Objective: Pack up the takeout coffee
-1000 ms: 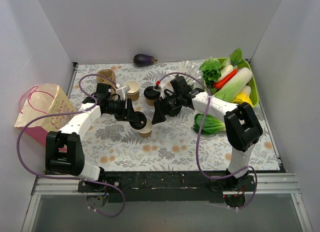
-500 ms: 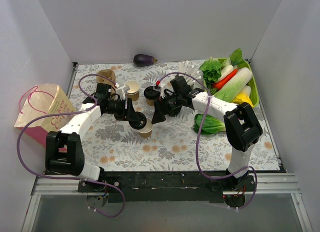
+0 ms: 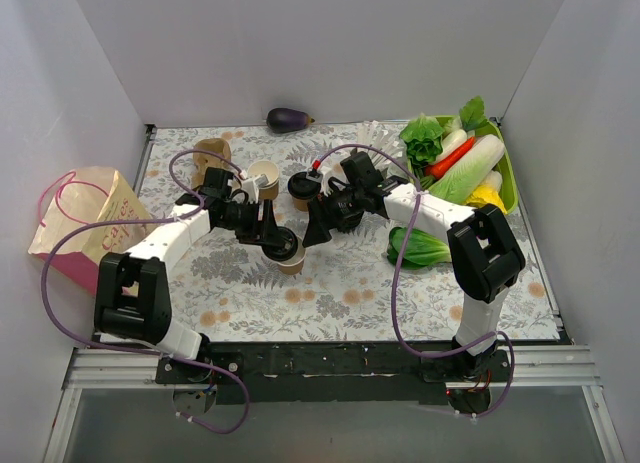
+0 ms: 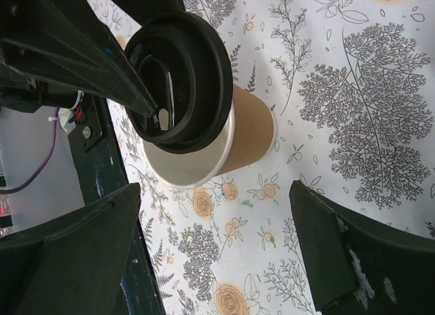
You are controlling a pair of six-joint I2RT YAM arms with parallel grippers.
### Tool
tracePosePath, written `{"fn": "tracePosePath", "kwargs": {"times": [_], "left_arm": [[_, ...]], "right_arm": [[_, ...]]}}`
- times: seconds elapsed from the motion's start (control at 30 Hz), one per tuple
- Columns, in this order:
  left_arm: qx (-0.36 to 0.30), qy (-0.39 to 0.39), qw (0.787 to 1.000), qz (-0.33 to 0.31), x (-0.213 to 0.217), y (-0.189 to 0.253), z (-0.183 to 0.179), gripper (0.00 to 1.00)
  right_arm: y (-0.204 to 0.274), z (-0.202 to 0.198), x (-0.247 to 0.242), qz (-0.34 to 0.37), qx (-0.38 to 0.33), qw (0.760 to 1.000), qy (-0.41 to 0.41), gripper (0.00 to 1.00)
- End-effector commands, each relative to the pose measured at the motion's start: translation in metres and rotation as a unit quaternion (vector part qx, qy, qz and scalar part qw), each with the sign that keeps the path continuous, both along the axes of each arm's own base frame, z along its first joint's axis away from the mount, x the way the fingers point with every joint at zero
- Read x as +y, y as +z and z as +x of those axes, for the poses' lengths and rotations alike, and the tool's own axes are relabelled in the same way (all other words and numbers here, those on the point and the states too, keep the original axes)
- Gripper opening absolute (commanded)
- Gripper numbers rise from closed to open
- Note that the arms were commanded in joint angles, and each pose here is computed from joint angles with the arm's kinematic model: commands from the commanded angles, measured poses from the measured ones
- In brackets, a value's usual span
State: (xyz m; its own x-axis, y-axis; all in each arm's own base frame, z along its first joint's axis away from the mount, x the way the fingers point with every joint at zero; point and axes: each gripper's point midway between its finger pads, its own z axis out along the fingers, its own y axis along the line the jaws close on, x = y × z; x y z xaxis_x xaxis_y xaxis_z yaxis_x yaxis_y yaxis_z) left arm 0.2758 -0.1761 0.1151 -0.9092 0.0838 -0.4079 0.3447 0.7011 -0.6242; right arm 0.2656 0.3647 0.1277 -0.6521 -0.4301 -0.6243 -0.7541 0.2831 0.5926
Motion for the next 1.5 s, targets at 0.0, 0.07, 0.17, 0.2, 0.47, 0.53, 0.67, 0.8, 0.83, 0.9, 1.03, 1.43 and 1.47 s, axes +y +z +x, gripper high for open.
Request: {"fn": "tracePosePath", "kwargs": {"times": [0.0, 0.07, 0.17, 0.2, 0.47, 0.53, 0.67, 0.8, 0.83, 0.9, 1.03, 1.43, 1.47], "left_arm": [[-0.010, -0.008, 1.000, 0.007, -0.006, 0.000, 0.000, 0.56], [-0.010, -0.011, 1.000, 0.008, -0.008, -0.001, 0.000, 0.56], [-0.012, -0.015, 1.000, 0.009, -0.011, 0.001, 0.001, 0.58], [-0.013, -0.017, 1.000, 0.009, -0.012, 0.001, 0.001, 0.58], [-0.017, -0.021, 1.000, 0.011, -0.015, 0.002, 0.003, 0.63], [-0.020, -0.025, 0.999, 0.007, -0.016, 0.004, 0.003, 0.69], [-0.019, -0.036, 0.999, -0.005, -0.019, 0.005, 0.001, 0.98], [-0.034, -0.039, 0.999, -0.012, -0.022, 0.012, 0.006, 0.98], [-0.037, -0.038, 0.999, -0.011, -0.021, 0.013, 0.007, 0.98], [-0.037, -0.037, 0.999, -0.012, -0.022, 0.013, 0.008, 0.98], [-0.043, -0.028, 0.999, -0.003, -0.020, 0.016, 0.011, 0.98], [-0.053, -0.033, 0.997, 0.035, -0.026, 0.008, -0.001, 0.98], [-0.055, -0.034, 0.997, 0.036, -0.026, 0.008, -0.001, 0.98]], "right_arm": [[0.013, 0.004, 0.004, 0.014, -0.022, 1.000, -0.003, 0.98], [0.012, 0.004, 0.003, 0.012, -0.020, 1.000, -0.004, 0.98], [0.011, 0.002, 0.003, 0.013, -0.015, 1.000, -0.005, 0.98], [0.009, 0.001, 0.002, 0.012, -0.011, 1.000, -0.006, 0.98], [0.007, -0.002, 0.003, 0.013, 0.000, 1.000, -0.007, 0.98], [0.009, -0.001, 0.004, 0.015, -0.001, 1.000, -0.006, 0.98], [0.008, -0.003, 0.003, 0.014, 0.002, 1.000, -0.006, 0.98], [0.007, -0.003, 0.003, 0.012, 0.002, 1.000, -0.006, 0.98], [0.008, -0.002, 0.003, 0.013, 0.000, 1.000, -0.006, 0.98], [0.007, -0.002, 0.003, 0.012, 0.001, 1.000, -0.007, 0.98], [0.007, 0.000, 0.003, 0.010, -0.001, 1.000, -0.008, 0.98], [0.009, 0.005, 0.003, 0.006, -0.015, 1.000, -0.015, 0.98], [0.010, 0.005, 0.003, 0.007, -0.017, 1.000, -0.015, 0.98]]}}
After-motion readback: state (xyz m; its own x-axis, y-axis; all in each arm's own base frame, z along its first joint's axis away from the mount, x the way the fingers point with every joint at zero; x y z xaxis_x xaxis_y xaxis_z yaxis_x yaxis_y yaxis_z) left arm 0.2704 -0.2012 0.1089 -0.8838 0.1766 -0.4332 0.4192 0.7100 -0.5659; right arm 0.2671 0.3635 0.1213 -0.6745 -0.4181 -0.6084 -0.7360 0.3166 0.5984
